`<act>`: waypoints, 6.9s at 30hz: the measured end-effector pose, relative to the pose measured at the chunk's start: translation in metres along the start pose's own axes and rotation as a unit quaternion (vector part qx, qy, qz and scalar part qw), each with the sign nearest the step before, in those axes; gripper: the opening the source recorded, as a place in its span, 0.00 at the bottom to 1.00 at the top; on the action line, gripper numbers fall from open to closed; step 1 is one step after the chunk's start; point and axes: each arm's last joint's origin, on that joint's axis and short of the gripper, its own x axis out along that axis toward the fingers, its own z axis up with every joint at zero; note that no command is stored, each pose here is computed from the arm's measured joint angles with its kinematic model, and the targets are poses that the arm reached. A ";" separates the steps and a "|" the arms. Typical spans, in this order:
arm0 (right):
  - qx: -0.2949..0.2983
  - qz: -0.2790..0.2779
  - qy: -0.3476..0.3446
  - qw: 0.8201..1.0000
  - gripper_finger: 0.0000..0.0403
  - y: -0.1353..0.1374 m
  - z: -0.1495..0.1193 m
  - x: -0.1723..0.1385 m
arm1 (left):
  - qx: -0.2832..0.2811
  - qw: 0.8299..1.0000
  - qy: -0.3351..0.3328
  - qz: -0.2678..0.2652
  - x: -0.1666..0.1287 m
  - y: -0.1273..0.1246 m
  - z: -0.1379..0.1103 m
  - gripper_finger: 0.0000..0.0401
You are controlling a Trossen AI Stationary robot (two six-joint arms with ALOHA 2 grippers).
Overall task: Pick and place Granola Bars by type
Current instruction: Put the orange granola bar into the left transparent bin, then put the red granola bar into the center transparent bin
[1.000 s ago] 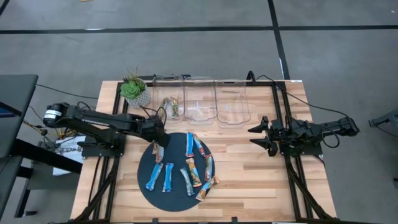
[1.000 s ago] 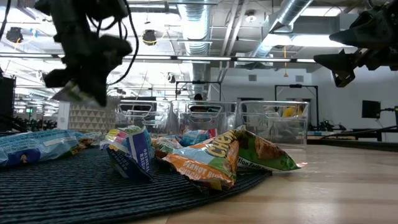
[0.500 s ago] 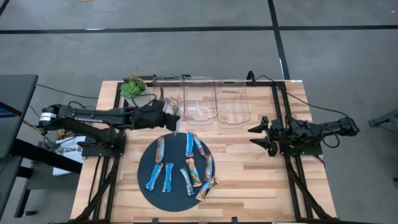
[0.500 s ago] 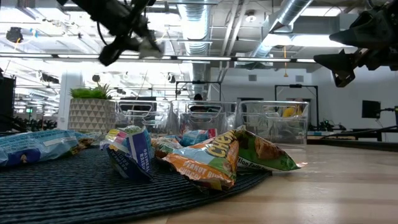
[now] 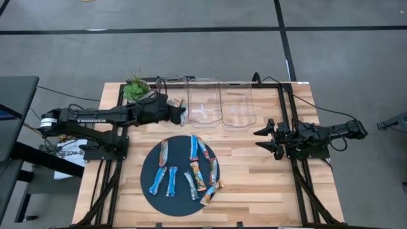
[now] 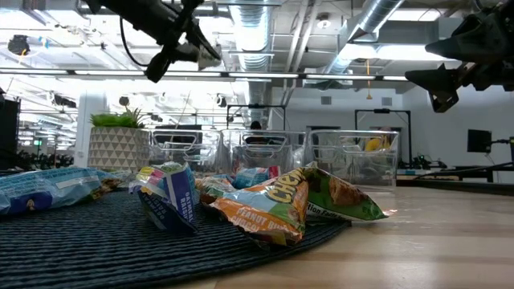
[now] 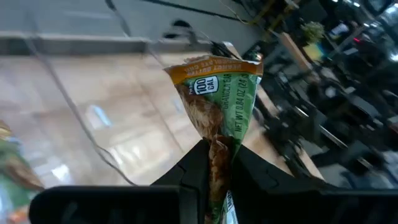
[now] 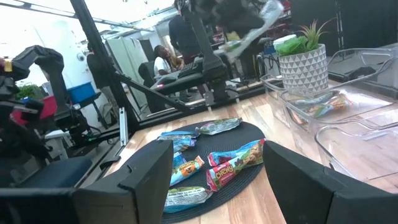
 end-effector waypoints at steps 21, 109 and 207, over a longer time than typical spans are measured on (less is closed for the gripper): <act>0.000 0.000 0.000 1.000 0.60 0.000 0.000 0.000 | 0.062 0.976 0.024 0.205 0.023 0.079 0.035 0.12; 0.000 0.000 0.000 1.000 0.60 0.000 0.000 0.000 | -0.026 0.898 0.376 0.226 -0.051 0.006 -0.125 0.39; -0.001 -0.001 0.004 1.000 0.60 0.000 -0.001 0.000 | 0.003 0.968 0.241 0.074 -0.011 0.001 -0.096 0.15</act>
